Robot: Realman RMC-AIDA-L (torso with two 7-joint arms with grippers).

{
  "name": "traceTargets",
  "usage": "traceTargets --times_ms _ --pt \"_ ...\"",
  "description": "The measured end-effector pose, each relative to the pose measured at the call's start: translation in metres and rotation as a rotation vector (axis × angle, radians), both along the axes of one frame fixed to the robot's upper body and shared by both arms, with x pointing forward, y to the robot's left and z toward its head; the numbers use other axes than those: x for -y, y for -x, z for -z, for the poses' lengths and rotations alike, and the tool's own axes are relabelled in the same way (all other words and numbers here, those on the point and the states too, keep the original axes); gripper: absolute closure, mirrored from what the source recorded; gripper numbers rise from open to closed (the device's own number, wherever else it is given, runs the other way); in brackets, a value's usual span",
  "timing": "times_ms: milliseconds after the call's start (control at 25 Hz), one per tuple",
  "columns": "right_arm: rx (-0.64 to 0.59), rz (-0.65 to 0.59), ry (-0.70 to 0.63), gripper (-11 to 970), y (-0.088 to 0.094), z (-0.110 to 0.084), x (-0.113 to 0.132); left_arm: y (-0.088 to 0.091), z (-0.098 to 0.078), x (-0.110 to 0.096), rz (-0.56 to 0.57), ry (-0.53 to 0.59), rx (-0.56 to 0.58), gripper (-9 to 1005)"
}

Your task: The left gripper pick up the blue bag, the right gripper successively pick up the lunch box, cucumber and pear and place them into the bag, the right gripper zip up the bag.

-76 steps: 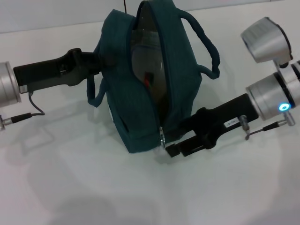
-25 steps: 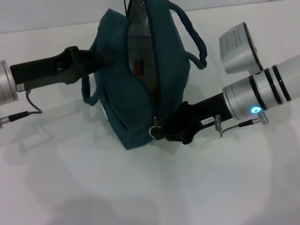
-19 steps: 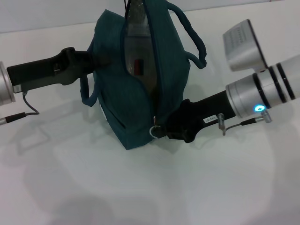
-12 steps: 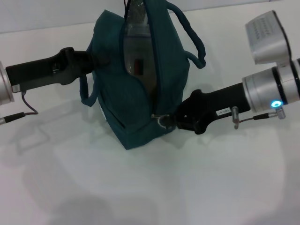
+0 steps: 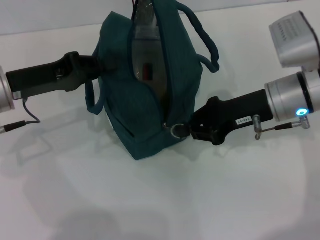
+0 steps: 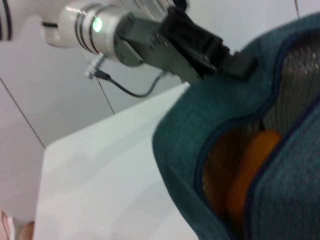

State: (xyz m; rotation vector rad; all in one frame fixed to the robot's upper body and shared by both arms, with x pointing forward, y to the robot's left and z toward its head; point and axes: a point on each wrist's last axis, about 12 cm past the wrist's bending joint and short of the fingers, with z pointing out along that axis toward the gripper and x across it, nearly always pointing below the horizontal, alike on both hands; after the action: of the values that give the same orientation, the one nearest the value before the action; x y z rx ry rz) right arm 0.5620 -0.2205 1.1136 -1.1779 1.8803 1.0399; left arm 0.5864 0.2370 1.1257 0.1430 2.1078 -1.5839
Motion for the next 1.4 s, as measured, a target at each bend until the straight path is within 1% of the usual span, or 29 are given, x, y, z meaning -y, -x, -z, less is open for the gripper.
traceTargets --times_ms 80,200,320,400,520,600,720,880,1000,1200,1400 --pt "-0.005 -0.001 -0.025 949 0.001 -0.004 0.003 0.000 0.000 0.000 0.000 -0.003 0.004 940" --pt "-0.010 -0.001 -0.061 948 0.002 -0.009 0.008 -0.001 -0.002 -0.005 -0.005 -0.011 0.039 932" --pt "-0.011 -0.010 -0.095 947 0.004 -0.013 0.010 0.001 -0.006 -0.011 -0.002 -0.002 0.127 923" --pt "-0.008 -0.014 -0.106 946 0.004 -0.015 0.010 0.004 -0.010 -0.016 0.006 0.012 0.218 847" --pt "-0.003 -0.020 -0.115 945 0.004 -0.017 0.010 0.010 -0.010 -0.023 0.017 0.000 0.300 734" --pt "0.003 -0.031 -0.131 944 0.004 -0.020 0.009 0.017 -0.004 -0.026 0.024 -0.020 0.325 641" --pt "0.018 -0.040 -0.151 943 0.001 -0.026 0.006 0.032 0.013 -0.025 0.030 -0.041 0.359 501" --pt "0.037 -0.059 -0.159 942 -0.003 -0.033 0.002 0.055 0.039 -0.029 0.002 -0.061 0.402 458" --pt "0.049 -0.077 -0.162 941 -0.006 -0.038 -0.003 0.066 0.054 -0.026 -0.012 -0.056 0.423 437" --pt "0.070 -0.118 -0.187 939 -0.010 -0.048 -0.012 0.071 0.068 -0.020 -0.048 -0.077 0.457 439" --pt "0.087 -0.135 -0.218 937 -0.014 -0.055 -0.018 0.069 0.073 -0.014 -0.051 -0.104 0.490 440"
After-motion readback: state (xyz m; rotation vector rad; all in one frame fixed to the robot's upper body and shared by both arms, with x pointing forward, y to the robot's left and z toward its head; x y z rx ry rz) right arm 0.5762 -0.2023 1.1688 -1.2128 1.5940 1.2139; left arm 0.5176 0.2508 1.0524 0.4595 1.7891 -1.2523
